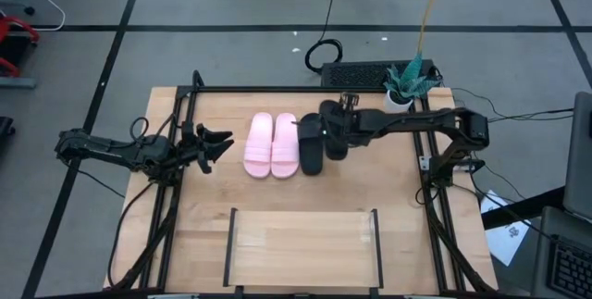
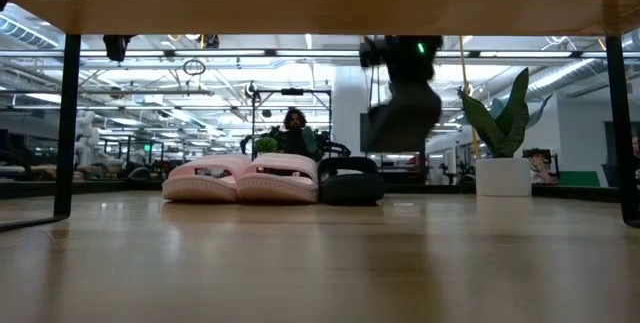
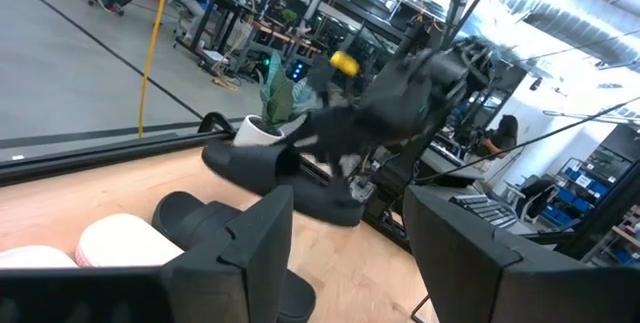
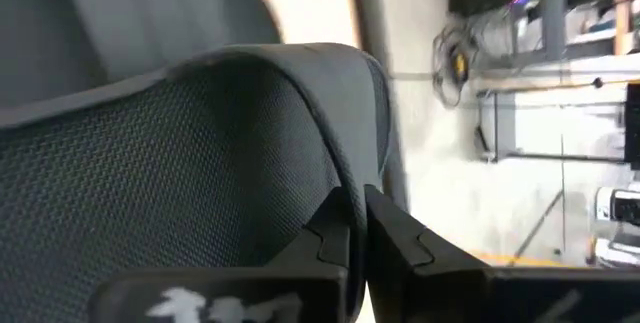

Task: Pick and place slides into the shelf
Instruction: Put the right black slipper on the shelf

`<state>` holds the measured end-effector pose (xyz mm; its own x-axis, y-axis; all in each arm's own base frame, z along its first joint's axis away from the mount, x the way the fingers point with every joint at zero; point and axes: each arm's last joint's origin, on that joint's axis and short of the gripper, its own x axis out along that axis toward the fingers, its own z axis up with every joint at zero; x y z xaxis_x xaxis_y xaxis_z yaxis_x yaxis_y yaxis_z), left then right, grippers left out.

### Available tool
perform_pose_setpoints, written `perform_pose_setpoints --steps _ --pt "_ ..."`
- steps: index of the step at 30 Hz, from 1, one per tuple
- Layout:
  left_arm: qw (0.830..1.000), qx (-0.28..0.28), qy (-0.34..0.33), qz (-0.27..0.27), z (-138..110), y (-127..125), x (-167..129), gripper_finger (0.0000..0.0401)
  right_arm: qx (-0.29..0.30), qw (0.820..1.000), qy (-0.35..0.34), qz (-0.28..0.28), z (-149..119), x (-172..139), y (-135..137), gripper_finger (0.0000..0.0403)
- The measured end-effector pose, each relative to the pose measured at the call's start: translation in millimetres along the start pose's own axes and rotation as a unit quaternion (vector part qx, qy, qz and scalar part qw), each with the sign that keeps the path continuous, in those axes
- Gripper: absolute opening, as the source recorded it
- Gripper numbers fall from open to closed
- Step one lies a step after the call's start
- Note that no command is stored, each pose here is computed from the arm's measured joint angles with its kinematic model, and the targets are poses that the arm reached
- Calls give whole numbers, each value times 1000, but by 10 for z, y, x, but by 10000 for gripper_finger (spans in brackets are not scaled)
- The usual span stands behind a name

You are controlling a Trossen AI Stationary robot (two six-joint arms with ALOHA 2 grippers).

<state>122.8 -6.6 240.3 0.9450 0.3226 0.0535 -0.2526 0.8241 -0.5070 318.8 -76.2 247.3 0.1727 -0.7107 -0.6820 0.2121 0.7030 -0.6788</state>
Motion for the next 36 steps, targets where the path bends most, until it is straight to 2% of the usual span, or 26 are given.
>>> perform_pose_setpoints --steps 5,9,14,19,21,25,28,32,36 --pt "1000 0 1 2 -4 3 0 195 29 999 -35 -15 175 -481 -344 1" --pt "1000 1 3 4 -8 6 0 195 67 997 -20 33 162 -905 -407 1" --pt "1000 17 16 12 -35 22 -1 195 131 986 -7 99 40 -1459 -152 1" --pt "999 4 39 7 -72 32 -3 195 166 972 32 164 -94 -1815 293 0" --pt "999 6 49 -1 -84 32 -4 195 156 972 48 170 -136 -1899 490 0" --pt "999 7 52 -3 -89 33 -5 195 131 980 41 143 -147 -1980 757 0" --pt "999 0 53 -3 -90 33 -5 195 128 982 30 139 -40 -2000 823 0" --pt "998 -4 60 -12 -94 28 -5 195 83 987 -7 138 120 -2101 881 0" --pt "997 -5 67 -25 -98 20 -6 195 75 986 -65 137 252 -2290 710 0"
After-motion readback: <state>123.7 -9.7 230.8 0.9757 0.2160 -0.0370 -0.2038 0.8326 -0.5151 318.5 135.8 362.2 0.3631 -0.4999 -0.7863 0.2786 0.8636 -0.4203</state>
